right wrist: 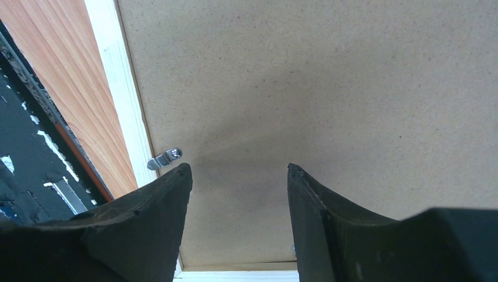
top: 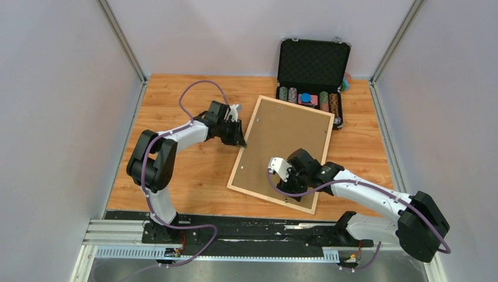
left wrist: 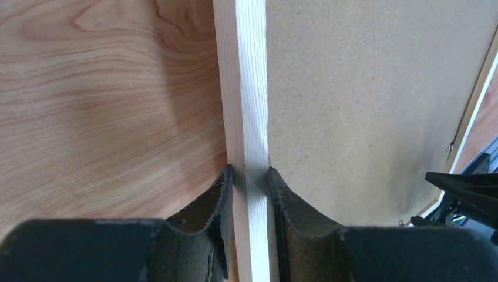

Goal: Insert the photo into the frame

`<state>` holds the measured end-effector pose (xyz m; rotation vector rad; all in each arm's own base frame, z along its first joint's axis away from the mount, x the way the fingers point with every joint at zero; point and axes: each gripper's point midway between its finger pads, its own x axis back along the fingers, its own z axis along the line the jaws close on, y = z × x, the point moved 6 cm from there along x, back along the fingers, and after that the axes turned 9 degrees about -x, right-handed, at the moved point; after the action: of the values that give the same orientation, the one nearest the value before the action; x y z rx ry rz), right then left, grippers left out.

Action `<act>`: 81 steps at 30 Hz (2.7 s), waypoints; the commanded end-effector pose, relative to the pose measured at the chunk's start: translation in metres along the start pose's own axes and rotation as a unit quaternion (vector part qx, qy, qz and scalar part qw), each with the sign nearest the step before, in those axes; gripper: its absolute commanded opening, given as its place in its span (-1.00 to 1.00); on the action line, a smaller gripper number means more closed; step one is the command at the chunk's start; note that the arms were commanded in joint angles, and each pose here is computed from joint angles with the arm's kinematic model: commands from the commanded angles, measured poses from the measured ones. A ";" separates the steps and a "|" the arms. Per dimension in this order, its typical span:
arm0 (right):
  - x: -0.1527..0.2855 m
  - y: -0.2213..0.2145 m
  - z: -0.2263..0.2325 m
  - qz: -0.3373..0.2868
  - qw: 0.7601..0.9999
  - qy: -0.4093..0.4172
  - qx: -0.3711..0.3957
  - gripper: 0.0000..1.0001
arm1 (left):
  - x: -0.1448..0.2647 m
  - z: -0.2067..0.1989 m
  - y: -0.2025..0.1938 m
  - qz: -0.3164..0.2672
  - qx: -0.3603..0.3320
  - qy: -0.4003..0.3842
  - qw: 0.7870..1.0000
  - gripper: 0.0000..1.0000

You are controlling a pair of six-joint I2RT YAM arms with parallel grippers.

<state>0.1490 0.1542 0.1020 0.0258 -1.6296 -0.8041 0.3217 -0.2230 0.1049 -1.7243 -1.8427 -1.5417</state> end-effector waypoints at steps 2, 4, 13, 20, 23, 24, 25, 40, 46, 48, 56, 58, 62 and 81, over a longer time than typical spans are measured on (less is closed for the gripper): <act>0.000 0.015 0.004 -0.031 0.999 0.012 0.007 0.19 | 0.007 -0.017 0.020 -0.043 -0.026 -0.042 0.998 -1.00; 0.001 0.019 0.007 -0.036 0.999 0.023 0.008 0.18 | 0.006 -0.015 0.020 -0.042 -0.024 -0.035 0.998 -1.00; -0.002 0.026 0.019 -0.042 0.998 0.045 0.024 0.17 | 0.000 -0.009 0.017 -0.038 -0.017 -0.019 0.999 -1.00; -0.003 0.034 0.022 -0.052 0.997 0.046 0.037 0.16 | -0.002 -0.007 0.016 -0.036 -0.017 -0.017 0.999 -1.00; -0.004 0.037 0.022 -0.053 0.997 0.047 0.039 0.15 | -0.003 -0.007 0.016 -0.035 -0.017 -0.016 0.999 -1.00; -0.004 0.038 0.022 -0.054 0.997 0.046 0.040 0.15 | -0.002 -0.007 0.016 -0.035 -0.017 -0.017 0.999 -1.00; -0.005 0.038 0.022 -0.053 0.997 0.046 0.041 0.15 | -0.002 -0.007 0.016 -0.035 -0.016 -0.017 0.999 -1.00; -0.015 0.024 0.022 -0.029 0.997 0.027 0.067 0.15 | -0.003 -0.007 0.016 -0.032 -0.015 -0.020 0.999 -1.00; -0.016 0.017 0.019 -0.022 0.997 0.014 0.071 0.15 | -0.004 -0.007 0.015 -0.031 -0.014 -0.021 0.999 -1.00; -0.015 0.015 0.019 -0.022 0.997 0.013 0.072 0.15 | -0.003 -0.008 0.016 -0.031 -0.015 -0.022 0.999 -1.00; -0.012 0.007 0.018 -0.015 0.997 0.006 0.075 0.15 | -0.004 -0.007 0.015 -0.029 -0.014 -0.020 0.999 -1.00; -0.011 0.006 0.017 -0.012 0.997 0.002 0.077 0.15 | -0.005 -0.007 0.015 -0.029 -0.014 -0.019 0.999 -1.00; -0.011 0.003 0.016 -0.009 0.997 -0.003 0.083 0.15 | -0.004 -0.006 0.015 -0.029 -0.015 -0.018 0.999 -1.00; -0.003 -0.005 0.013 0.000 0.992 -0.006 0.123 0.15 | -0.009 0.001 0.014 -0.021 -0.022 0.001 1.000 -1.00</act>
<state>0.1390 0.1674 0.0965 0.1917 -1.7053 -0.6533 0.3228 -0.2241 0.0932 -1.7174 -1.8156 -1.5385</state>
